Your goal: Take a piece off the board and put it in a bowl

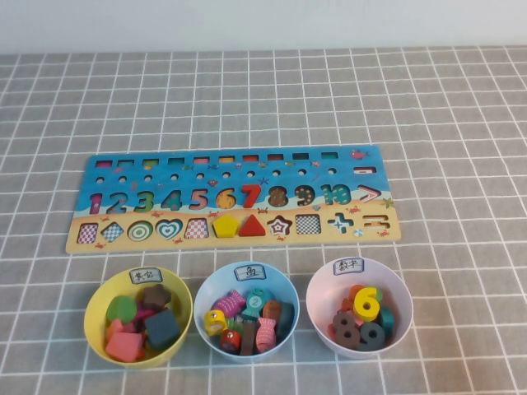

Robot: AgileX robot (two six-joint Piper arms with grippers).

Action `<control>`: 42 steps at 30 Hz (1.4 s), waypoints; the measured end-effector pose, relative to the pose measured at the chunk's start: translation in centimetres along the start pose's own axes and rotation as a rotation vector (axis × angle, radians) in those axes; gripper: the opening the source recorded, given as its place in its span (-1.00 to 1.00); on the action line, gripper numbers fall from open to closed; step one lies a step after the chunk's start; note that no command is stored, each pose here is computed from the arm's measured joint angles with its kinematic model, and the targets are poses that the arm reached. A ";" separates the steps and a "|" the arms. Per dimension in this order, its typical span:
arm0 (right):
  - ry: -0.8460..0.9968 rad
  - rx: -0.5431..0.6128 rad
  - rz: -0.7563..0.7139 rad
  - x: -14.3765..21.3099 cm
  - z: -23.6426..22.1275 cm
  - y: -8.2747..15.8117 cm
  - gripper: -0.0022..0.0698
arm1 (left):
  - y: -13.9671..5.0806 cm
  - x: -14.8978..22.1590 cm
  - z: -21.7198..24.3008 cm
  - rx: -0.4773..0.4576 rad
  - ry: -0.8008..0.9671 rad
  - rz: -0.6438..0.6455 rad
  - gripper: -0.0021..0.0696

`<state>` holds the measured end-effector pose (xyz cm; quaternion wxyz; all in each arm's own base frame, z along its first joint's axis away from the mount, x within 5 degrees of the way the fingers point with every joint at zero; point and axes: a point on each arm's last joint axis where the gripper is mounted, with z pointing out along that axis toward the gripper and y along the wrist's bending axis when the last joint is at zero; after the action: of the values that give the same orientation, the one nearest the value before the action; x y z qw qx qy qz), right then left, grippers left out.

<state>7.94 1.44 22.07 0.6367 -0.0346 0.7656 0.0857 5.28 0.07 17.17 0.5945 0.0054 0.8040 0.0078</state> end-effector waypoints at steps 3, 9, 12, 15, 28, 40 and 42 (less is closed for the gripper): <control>-0.078 0.103 0.015 0.8 -0.9 -0.8 -0.99 | 0.0 0.0 0.0 0.000 0.000 0.000 -0.96; -0.158 0.187 0.021 2.5 -2.0 -1.4 -0.99 | 0.0 0.0 0.0 0.000 0.000 0.000 -0.96; -0.132 0.191 0.023 3.0 -2.0 -1.4 -0.99 | 0.0 0.0 0.0 0.000 0.000 0.000 -0.96; -0.051 0.192 0.031 3.8 -1.9 -1.4 -0.99 | 0.0 0.0 0.0 0.000 0.000 0.000 -0.96; 0.126 0.195 0.040 5.4 -2.0 -1.4 -0.99 | 0.0 0.0 0.0 0.000 0.000 0.000 -0.96; 0.125 0.194 0.042 5.4 -2.0 -1.4 -0.99 | 0.0 0.0 0.0 0.000 0.000 0.000 -0.96; 0.125 0.194 0.042 5.4 -2.0 -1.4 -0.99 | 0.0 0.0 0.0 0.000 0.000 0.000 -0.96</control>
<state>5.24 0.03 17.01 0.5859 0.0380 0.8092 0.0223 5.28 0.07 17.17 0.5945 0.0054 0.8040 0.0078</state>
